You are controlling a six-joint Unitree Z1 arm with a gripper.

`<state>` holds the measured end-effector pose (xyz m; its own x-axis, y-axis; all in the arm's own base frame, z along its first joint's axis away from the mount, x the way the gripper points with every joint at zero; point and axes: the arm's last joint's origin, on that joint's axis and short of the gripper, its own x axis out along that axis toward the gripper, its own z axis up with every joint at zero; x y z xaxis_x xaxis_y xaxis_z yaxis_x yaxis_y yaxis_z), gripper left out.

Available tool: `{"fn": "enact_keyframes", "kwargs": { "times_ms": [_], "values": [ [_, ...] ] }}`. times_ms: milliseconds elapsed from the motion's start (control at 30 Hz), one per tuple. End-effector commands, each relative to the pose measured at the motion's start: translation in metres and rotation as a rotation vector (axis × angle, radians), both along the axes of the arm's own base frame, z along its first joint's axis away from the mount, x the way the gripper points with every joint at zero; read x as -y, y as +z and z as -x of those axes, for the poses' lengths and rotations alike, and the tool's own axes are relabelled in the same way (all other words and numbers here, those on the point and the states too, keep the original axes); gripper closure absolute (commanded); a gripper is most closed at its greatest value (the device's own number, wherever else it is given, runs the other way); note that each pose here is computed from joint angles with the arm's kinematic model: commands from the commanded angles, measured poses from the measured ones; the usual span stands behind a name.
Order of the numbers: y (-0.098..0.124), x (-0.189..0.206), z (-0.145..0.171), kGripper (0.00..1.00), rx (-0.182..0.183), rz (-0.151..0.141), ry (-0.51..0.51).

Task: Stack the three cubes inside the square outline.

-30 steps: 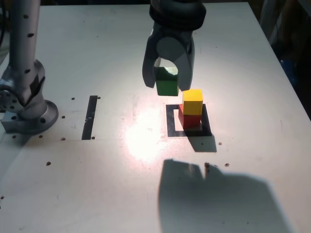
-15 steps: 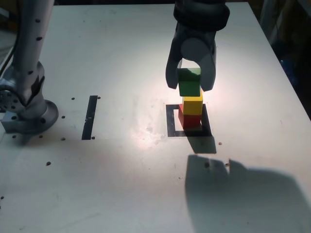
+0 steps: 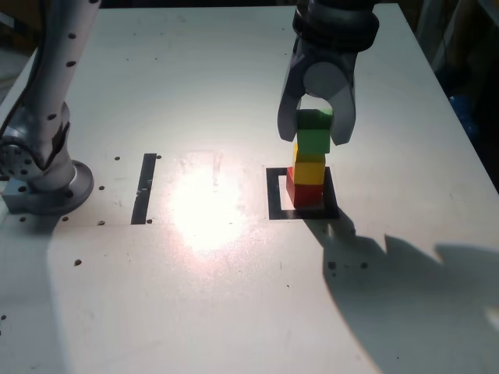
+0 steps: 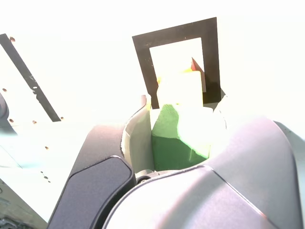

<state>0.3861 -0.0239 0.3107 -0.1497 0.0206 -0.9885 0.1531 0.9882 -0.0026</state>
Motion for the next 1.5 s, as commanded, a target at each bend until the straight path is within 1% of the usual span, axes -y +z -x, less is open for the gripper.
{"fn": "enact_keyframes", "kwargs": {
  "times_ms": [0, 167, 200, 233, 267, 400, 433, 467, 500, 767, 967, 1133, 1233, 1300, 1467],
  "values": [
    [-0.002, -0.001, 0.000, 0.70, -0.015, 0.000, -0.001],
    [-0.004, -0.004, 0.000, 0.70, -0.023, 0.003, 0.002],
    [-0.004, -0.004, 0.000, 0.69, -0.025, 0.003, 0.002],
    [-0.005, -0.005, 0.001, 0.65, -0.026, 0.004, 0.001],
    [-0.005, -0.005, 0.001, 0.58, -0.027, 0.005, -0.002],
    [-0.006, -0.007, 0.001, 0.17, -0.034, 0.006, -0.012],
    [-0.007, -0.007, 0.001, 0.08, -0.035, 0.006, -0.014],
    [-0.007, -0.007, 0.001, 0.03, -0.036, 0.006, -0.015],
    [-0.007, -0.007, 0.002, 0.01, -0.037, 0.006, -0.016],
    [-0.007, -0.007, 0.003, 0.00, -0.040, 0.006, -0.017],
    [0.004, -0.008, 0.014, 0.00, -0.021, -0.007, -0.014],
    [0.018, -0.010, 0.038, 0.00, -0.012, -0.035, 0.003],
    [0.024, -0.011, 0.055, 0.00, -0.015, -0.050, 0.011],
    [0.026, -0.011, 0.066, 0.00, -0.022, -0.057, 0.012],
    [0.026, -0.008, 0.098, 0.00, -0.054, -0.073, 0.010]
  ]
}}
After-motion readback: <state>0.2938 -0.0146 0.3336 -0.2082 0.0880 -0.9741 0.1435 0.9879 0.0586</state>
